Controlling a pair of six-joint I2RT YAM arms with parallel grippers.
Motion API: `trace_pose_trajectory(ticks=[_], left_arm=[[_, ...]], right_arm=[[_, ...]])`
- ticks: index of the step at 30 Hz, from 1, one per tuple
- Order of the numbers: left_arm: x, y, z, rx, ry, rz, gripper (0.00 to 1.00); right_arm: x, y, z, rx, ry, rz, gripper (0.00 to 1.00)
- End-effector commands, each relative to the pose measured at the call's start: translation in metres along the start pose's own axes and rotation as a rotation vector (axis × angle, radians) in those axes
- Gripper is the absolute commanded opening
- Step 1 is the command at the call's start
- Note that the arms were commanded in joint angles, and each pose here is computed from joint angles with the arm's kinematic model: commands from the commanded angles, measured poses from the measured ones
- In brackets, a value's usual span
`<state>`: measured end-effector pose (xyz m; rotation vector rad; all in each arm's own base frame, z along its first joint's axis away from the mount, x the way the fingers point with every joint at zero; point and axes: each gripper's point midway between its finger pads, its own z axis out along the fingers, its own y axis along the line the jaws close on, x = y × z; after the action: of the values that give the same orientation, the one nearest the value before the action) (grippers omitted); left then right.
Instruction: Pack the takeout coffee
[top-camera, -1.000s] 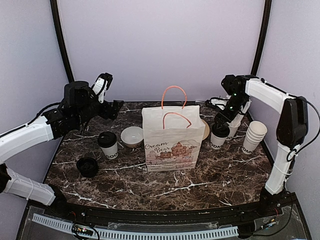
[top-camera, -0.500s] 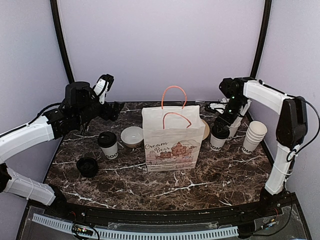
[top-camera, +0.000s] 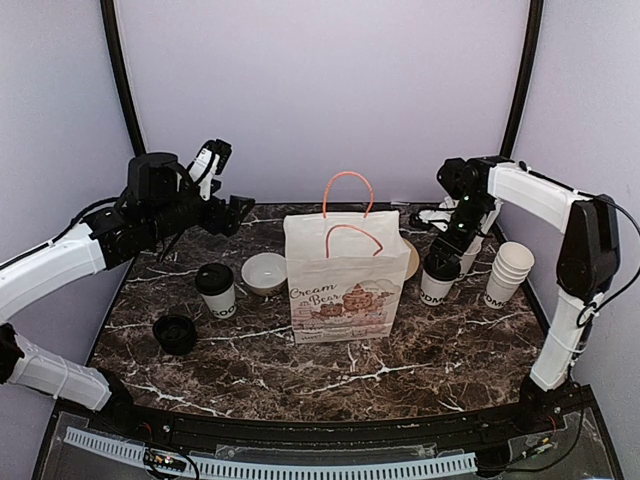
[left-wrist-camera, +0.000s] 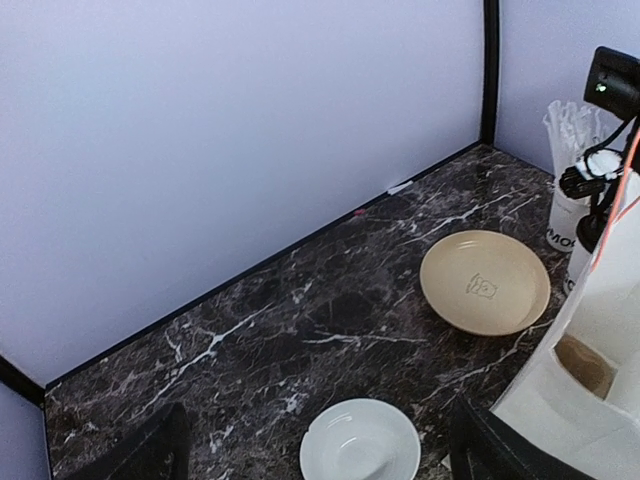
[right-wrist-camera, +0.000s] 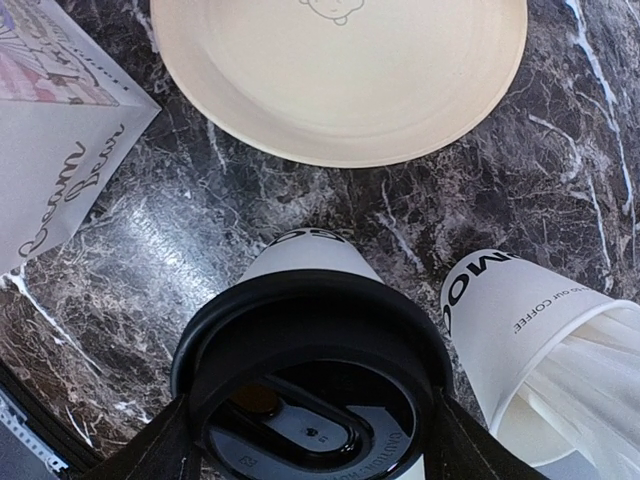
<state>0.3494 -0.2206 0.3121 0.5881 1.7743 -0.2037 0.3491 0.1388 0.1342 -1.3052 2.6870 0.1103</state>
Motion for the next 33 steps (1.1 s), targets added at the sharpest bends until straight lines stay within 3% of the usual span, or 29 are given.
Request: trace_pose_trajectory(ticks=[1,13,23,28,30,33], left_arm=[[-0.051,-0.029,-0.018,0.208,-0.117,-0.025,0.90],[-0.117,-0.119,-0.009,0.713,-0.223,-0.022,0.81],[-0.113,-0.158,0.059,0.675,-0.102,0.091,0.79],[-0.107,-0.155,0.076,0.630,-0.078,0.098,0.52],[-0.109,-0.160,0.073,0.661,-0.084,0.096,0.37],[-0.111,-0.166,0.064,0.711,-0.083,0.090,0.07]], right_arm=[[-0.010,0.015,-0.042,-0.011,-0.112,-0.026,0.70],[-0.039,0.063,-0.197,-0.004,-0.603,-0.142,0.64],[-0.045,0.087,-0.279,0.038,-0.836,-0.276,0.65],[-0.039,0.118,-0.307,-0.015,-0.941,-0.375,0.66],[-0.038,0.130,-0.306,-0.057,-0.948,-0.401,0.65],[-0.038,0.148,-0.301,-0.101,-0.938,-0.441,0.65]])
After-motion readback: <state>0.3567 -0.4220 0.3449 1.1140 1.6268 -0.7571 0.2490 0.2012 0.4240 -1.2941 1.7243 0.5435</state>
